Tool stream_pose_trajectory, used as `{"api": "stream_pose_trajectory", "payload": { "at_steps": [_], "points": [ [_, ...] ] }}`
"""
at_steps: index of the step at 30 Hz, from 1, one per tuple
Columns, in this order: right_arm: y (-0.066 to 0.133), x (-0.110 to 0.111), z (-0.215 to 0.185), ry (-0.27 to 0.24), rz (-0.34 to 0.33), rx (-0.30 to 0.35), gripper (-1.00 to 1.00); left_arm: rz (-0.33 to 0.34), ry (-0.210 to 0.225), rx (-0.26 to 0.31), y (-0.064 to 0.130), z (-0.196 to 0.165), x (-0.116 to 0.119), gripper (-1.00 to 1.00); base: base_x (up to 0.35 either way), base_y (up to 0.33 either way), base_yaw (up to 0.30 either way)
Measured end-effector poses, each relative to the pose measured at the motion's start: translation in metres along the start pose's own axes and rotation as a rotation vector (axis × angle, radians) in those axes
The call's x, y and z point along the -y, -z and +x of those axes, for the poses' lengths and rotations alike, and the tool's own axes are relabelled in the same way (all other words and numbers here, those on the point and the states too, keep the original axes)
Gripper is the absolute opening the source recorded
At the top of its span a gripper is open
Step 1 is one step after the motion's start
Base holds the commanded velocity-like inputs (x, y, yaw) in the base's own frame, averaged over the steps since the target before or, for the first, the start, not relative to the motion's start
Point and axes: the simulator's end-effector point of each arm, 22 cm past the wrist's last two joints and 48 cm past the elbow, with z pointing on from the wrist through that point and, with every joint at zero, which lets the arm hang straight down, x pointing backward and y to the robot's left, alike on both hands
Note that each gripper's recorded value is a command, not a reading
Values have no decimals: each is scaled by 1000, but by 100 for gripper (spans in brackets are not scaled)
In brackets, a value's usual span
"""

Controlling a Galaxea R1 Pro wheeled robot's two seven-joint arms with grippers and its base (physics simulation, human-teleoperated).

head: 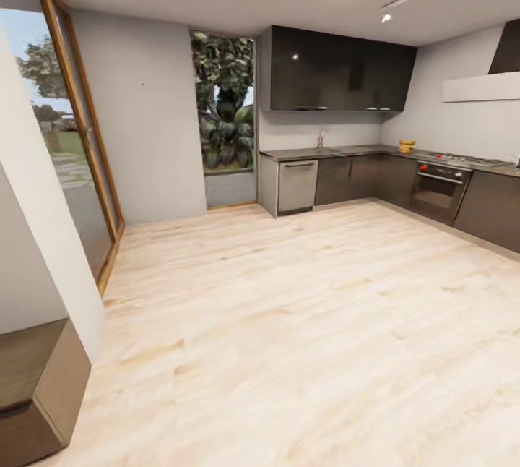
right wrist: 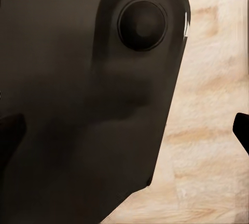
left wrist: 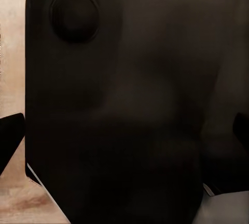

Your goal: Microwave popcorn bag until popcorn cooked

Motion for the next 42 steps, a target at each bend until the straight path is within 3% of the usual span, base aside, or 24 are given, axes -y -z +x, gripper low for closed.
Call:
{"api": "stream_pose_trajectory", "payload": {
  "at_steps": [35,42],
  "points": [
    [0,0,0,0,0,0,100,0,0,0,0,0,0,100,328,0,-250],
    [0,-1,0,4,-1,0,100,0,0,0,0,0,0,100,328,0,-64]
  ]
}}
